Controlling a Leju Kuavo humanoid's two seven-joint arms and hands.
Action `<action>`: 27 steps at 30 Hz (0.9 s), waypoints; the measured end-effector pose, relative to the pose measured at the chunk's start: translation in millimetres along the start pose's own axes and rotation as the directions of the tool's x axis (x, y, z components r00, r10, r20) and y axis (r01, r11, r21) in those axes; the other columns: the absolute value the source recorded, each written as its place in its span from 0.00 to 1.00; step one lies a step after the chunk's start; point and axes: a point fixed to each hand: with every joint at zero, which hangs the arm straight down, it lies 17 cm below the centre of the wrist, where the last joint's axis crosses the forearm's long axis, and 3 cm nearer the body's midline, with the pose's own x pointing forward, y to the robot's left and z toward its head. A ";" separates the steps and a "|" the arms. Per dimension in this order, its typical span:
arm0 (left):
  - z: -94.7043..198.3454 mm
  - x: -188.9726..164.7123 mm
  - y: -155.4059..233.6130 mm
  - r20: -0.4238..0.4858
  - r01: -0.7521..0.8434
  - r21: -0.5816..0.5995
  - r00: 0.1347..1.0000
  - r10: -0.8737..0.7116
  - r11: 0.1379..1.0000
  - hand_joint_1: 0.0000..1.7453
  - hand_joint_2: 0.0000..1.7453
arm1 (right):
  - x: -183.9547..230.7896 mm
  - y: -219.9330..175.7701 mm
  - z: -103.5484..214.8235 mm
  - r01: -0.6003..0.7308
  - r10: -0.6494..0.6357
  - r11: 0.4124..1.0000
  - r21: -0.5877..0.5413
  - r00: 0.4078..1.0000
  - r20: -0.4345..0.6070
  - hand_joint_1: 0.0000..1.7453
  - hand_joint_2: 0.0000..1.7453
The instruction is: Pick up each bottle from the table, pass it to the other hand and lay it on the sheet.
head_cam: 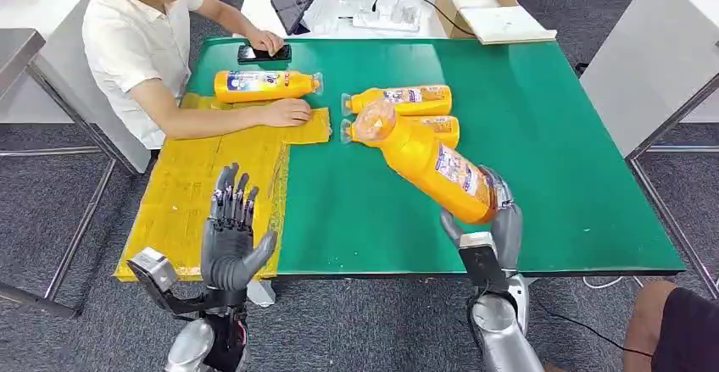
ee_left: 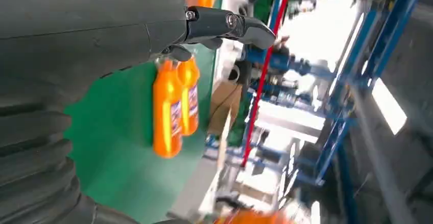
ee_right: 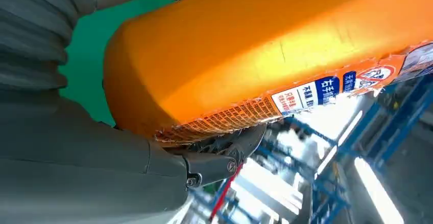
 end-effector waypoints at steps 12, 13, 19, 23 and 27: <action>2.5 -29.2 -24.3 -0.059 0.094 -0.063 0.993 -0.097 0.994 0.00 1.00 | 53.1 105.5 27.6 0.089 -0.109 0.965 0.247 0.992 0.068 1.00 1.00; 2.1 -30.3 -25.1 -0.063 0.092 -0.066 0.993 -0.096 0.994 0.00 1.00 | 57.0 110.9 28.8 0.088 -0.112 0.961 0.261 0.991 0.077 1.00 1.00; -4.2 -35.5 -30.6 -0.088 0.055 -0.072 0.994 -0.061 0.996 0.00 1.00 | 91.2 148.3 46.8 0.074 -0.141 0.934 0.351 0.975 0.170 1.00 1.00; -3.5 -35.9 -33.2 -0.082 0.051 -0.080 0.995 -0.058 0.996 0.00 1.00 | 96.1 157.4 50.4 0.085 -0.159 0.924 0.373 0.972 0.171 1.00 1.00; -3.5 -35.9 -33.2 -0.082 0.051 -0.080 0.995 -0.058 0.996 0.00 1.00 | 96.1 157.4 50.4 0.085 -0.159 0.924 0.373 0.972 0.171 1.00 1.00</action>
